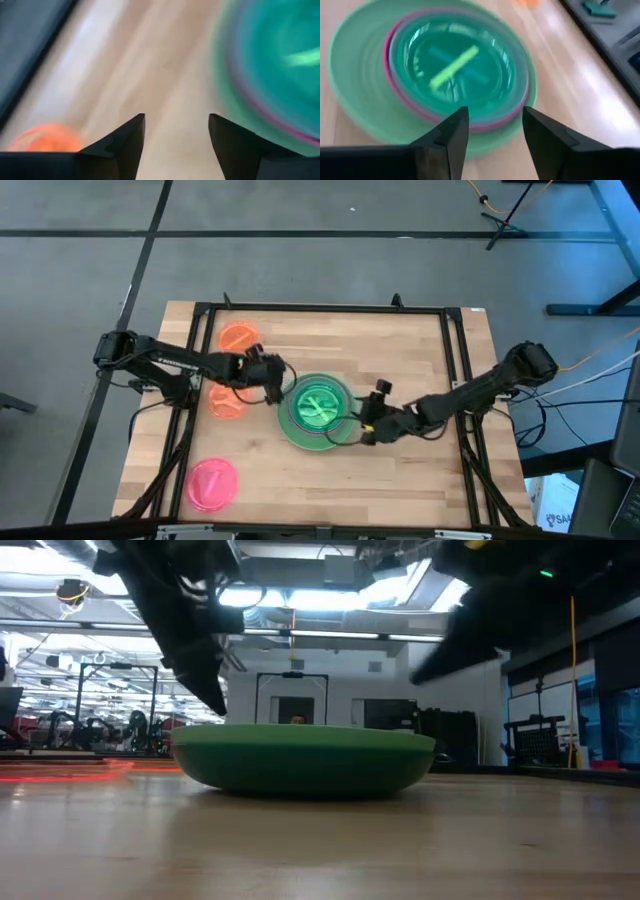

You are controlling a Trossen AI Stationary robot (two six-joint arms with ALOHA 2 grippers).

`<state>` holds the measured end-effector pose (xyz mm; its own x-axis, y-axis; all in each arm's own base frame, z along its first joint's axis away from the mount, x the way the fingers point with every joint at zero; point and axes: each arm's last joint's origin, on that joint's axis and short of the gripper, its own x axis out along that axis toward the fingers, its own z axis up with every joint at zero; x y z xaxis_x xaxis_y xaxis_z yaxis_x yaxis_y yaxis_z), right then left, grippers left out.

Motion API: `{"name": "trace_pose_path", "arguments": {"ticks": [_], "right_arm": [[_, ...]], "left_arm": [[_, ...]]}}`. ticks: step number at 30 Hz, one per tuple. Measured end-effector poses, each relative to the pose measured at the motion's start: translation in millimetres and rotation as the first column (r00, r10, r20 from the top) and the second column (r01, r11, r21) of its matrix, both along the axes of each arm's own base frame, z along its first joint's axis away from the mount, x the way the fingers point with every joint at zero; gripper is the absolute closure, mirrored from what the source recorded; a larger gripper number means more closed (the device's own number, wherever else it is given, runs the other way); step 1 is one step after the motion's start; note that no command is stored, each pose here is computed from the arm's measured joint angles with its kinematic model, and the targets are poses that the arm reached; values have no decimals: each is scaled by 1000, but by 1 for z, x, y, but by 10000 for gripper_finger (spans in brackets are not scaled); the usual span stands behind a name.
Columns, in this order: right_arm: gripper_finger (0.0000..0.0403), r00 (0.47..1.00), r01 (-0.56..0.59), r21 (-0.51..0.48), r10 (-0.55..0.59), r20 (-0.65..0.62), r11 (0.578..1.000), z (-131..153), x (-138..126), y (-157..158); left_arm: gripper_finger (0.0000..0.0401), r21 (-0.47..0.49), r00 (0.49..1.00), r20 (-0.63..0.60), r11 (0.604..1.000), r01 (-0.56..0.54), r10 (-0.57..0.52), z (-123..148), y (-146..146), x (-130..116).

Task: Stack plastic plates
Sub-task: Stack the orange plate on the light green plate

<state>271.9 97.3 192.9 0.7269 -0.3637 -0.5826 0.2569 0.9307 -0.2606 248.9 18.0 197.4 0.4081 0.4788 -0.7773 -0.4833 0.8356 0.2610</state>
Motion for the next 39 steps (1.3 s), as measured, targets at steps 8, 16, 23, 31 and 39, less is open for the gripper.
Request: {"name": "trace_pose_path", "arguments": {"ticks": [8, 16, 23, 31, 39], "right_arm": [[226, 999, 15, 110, -20, 49, 994, -36, -33, 14], [226, 998, -11, 165, 2, 58, 986, -53, -52, 24], [226, 998, -20, 169, 10, 60, 985, -53, -54, 27], [226, 998, -20, 168, 10, 58, 986, -53, -54, 27], [226, 998, -19, 169, 10, 55, 986, -53, -54, 26]], "left_arm": [[202, -28, 942, -132, 949, -314, 308, -16, 64, -28], [206, -48, 862, -301, 896, -442, 408, -49, 108, -44], [208, -64, 818, -393, 874, -481, 421, -70, 118, -45], [298, -54, 821, -381, 876, -480, 426, -70, 118, -45], [392, 9, 820, -394, 894, -449, 416, -70, 115, -43]]}}
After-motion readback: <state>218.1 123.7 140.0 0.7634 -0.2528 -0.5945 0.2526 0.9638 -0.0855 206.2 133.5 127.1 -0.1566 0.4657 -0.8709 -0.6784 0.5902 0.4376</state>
